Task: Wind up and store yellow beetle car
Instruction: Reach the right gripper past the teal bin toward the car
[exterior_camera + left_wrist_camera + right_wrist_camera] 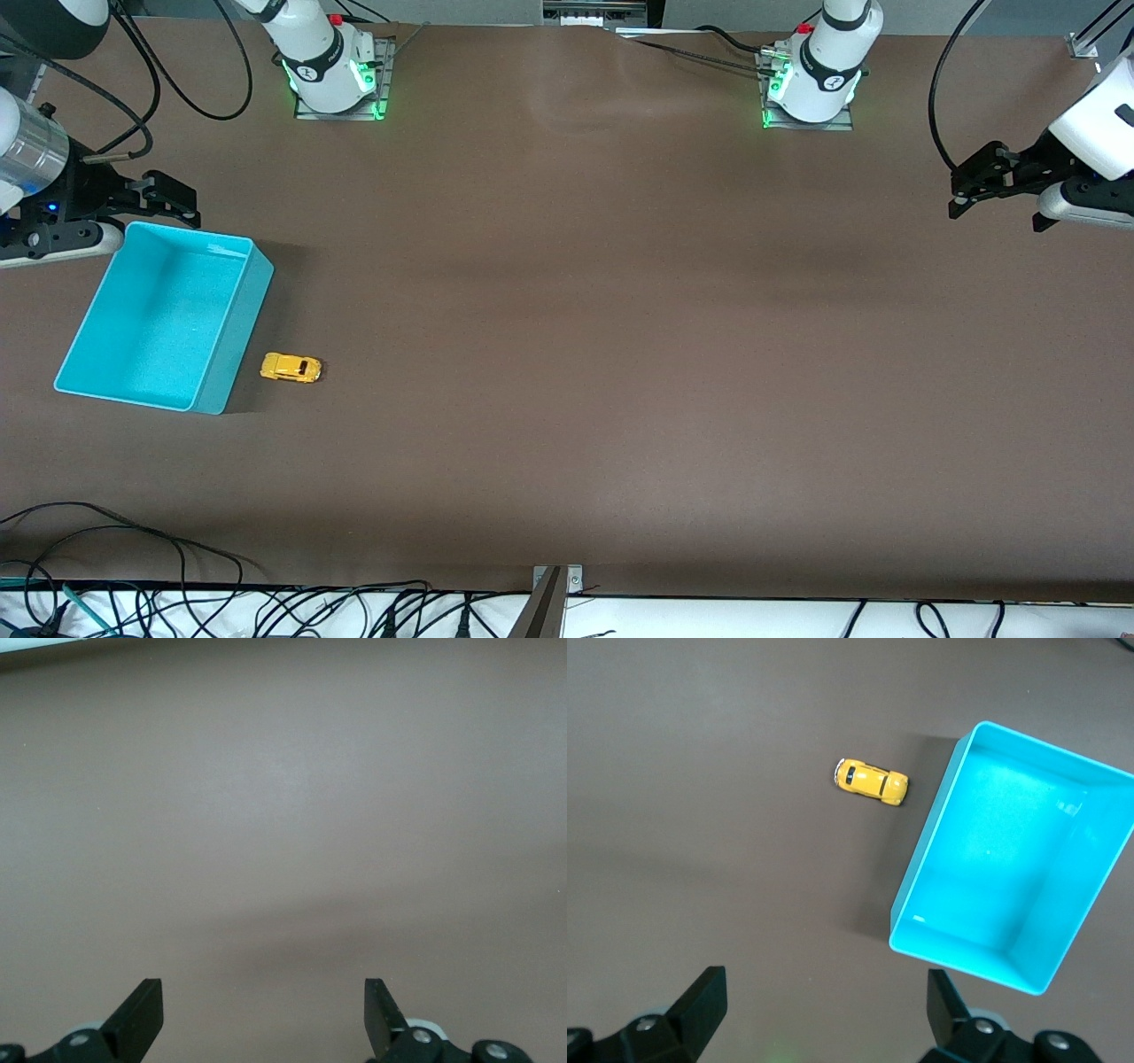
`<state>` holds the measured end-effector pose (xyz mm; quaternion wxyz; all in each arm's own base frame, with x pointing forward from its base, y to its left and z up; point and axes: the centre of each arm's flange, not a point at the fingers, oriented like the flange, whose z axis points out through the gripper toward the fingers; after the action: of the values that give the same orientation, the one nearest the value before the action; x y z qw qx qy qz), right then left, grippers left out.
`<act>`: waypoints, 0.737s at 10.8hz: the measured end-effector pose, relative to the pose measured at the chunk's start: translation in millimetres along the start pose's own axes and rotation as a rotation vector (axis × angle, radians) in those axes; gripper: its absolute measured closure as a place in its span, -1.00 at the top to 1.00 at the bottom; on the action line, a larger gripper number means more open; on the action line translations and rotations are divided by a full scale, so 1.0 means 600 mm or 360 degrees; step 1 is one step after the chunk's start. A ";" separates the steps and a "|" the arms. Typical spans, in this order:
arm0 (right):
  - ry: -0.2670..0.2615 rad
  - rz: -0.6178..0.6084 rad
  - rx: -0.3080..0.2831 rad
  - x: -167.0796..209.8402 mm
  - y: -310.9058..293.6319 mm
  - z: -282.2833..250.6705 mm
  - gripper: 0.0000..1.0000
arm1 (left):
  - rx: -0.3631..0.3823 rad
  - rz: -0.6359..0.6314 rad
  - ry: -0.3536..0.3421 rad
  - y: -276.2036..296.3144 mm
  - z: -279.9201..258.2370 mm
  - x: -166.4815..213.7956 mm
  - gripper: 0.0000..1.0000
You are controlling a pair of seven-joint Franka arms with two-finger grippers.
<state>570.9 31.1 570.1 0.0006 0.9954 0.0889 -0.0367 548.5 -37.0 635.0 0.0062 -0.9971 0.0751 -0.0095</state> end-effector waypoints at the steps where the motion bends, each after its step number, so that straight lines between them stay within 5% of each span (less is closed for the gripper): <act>1: 0.0017 -0.0025 -0.0002 0.005 0.002 0.016 1.00 | 0.0004 -0.0001 -0.0004 0.004 0.002 -0.001 1.00; 8: 0.0020 -0.0526 -0.0006 0.030 0.020 0.142 1.00 | 0.0004 0.0023 -0.0026 0.030 0.003 -0.002 1.00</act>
<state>584.2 21.5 483.7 -0.0042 0.9674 0.2516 -0.0298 544.7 -54.5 632.7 0.0081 -0.9966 0.0823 -0.0014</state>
